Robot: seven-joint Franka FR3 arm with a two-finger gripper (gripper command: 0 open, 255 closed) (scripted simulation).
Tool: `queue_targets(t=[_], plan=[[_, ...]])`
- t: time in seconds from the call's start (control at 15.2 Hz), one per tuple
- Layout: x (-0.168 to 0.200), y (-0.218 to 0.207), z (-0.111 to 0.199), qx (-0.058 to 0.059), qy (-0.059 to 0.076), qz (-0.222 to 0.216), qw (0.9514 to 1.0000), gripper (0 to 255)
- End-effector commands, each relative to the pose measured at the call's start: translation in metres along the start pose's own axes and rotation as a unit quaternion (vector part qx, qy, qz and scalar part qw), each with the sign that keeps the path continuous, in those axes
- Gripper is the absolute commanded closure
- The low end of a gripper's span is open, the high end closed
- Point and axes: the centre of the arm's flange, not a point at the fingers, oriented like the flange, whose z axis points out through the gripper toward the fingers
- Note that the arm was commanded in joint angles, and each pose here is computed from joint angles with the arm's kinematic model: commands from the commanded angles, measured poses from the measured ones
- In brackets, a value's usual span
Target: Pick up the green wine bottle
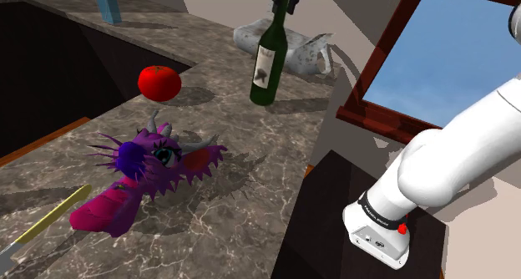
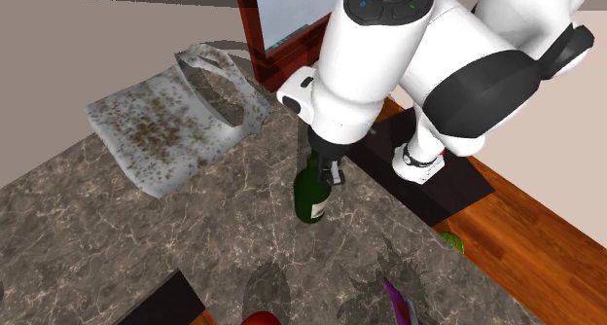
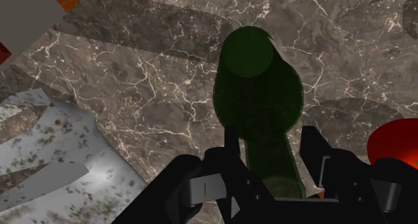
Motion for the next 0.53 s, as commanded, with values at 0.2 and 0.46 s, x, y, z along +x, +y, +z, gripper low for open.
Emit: queue_targets(t=[0.2,0.46], plan=[[0.002,0.002,-0.026,0.0,0.0,0.0,1.0,255],[0.003,0.003,-0.037,0.0,0.0,0.0,1.0,255]])
